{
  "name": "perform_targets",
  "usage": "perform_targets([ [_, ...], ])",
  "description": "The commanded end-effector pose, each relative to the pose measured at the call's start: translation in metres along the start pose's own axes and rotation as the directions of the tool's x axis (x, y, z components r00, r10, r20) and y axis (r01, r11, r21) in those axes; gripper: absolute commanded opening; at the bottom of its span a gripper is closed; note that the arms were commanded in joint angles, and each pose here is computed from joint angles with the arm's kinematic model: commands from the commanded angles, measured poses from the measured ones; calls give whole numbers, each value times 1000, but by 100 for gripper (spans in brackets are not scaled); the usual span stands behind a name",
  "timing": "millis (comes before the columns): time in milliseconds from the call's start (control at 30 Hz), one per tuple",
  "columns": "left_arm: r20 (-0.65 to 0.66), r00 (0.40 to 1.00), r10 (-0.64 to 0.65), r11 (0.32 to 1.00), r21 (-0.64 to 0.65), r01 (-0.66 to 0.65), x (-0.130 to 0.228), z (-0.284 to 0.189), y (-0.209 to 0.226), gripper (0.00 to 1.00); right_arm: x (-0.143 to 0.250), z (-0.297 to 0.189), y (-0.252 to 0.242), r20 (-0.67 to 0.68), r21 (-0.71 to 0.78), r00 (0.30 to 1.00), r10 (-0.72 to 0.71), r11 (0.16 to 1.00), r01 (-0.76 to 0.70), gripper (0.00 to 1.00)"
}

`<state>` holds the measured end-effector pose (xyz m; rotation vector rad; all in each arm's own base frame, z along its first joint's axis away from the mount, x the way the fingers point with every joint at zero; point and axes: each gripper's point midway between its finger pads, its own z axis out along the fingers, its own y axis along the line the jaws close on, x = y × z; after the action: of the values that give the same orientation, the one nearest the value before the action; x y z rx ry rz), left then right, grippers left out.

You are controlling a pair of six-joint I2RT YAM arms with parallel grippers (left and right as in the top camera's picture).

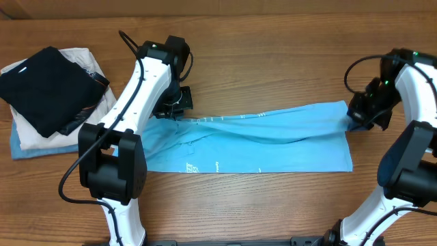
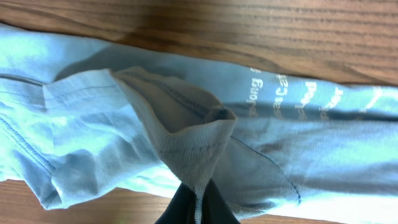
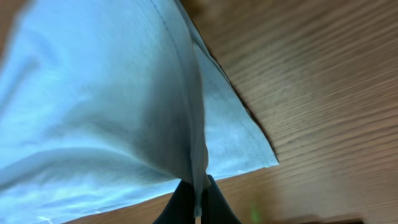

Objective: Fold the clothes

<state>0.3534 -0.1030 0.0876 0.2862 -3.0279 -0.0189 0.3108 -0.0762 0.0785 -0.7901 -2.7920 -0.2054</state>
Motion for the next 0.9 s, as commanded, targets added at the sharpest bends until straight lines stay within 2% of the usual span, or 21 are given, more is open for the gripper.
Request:
perform_targets([
  [0, 10, 998, 55, 998, 25, -56, 5, -8, -10, 4, 11, 14, -6, -29, 21, 1000, -3, 1000, 3, 4],
  [333, -50, 995, 86, 995, -36, -88, 22, 9, -1, 4, 27, 47, -15, -91, 35, 996, 6, 999, -3, 5],
  [867, -155, 985, 78, 990, -105, -94, 49, 39, 19, 4, 29, 48, -24, -97, 87, 995, 16, 996, -8, 6],
])
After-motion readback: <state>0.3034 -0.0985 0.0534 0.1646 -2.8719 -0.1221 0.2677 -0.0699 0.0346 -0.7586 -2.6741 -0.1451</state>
